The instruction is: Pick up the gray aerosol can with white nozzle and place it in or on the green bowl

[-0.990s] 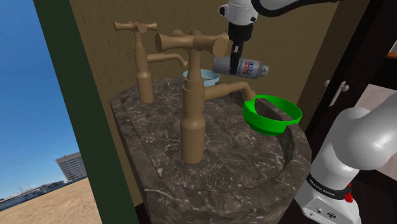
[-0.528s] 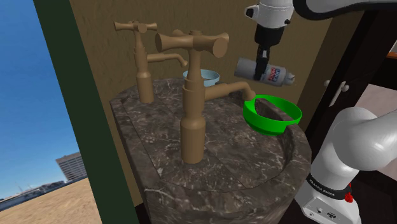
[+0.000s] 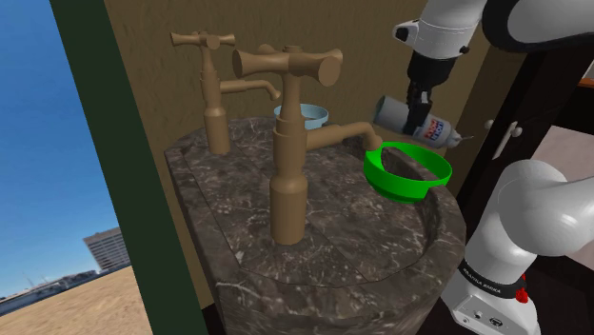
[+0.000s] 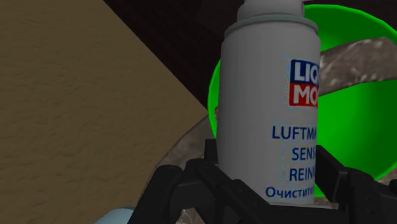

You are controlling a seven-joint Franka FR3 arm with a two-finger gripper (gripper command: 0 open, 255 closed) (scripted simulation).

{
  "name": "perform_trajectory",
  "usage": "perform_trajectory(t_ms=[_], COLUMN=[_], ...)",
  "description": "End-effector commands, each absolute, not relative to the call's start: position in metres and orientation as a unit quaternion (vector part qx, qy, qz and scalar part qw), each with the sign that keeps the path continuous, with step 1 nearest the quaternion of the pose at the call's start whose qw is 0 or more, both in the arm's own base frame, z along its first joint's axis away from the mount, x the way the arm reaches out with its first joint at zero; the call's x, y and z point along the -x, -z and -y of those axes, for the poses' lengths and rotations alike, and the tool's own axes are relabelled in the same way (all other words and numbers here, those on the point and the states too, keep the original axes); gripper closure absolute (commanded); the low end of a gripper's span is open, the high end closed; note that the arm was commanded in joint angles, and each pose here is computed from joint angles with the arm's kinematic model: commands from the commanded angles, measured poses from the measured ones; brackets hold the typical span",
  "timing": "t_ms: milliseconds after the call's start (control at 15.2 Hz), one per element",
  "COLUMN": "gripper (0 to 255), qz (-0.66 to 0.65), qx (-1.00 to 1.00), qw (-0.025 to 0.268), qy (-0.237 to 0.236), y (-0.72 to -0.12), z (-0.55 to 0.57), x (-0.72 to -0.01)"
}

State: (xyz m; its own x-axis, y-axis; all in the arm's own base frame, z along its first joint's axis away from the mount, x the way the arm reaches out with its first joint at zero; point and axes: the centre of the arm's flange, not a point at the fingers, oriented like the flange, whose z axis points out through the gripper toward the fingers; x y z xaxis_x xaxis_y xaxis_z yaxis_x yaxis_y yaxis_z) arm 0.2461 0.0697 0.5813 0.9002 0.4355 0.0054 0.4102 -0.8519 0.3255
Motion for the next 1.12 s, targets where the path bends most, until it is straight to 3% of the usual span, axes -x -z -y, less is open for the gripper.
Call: perform_trajectory(t_ms=[0,462,990,1056], gripper=[255,255,255,0], qz=[-0.220,-0.220,-0.220,-0.220], qx=[-0.961,-0.961,-0.961,-0.961], qw=[0.160,0.160,0.160,0.160], qy=[-0.040,-0.040,-0.040,-0.040], y=[-0.572,-0.537,-0.537,-0.537], z=[-0.068,-0.068,-0.069,-0.068], x=[-0.245,-0.245,-0.246,-0.246])
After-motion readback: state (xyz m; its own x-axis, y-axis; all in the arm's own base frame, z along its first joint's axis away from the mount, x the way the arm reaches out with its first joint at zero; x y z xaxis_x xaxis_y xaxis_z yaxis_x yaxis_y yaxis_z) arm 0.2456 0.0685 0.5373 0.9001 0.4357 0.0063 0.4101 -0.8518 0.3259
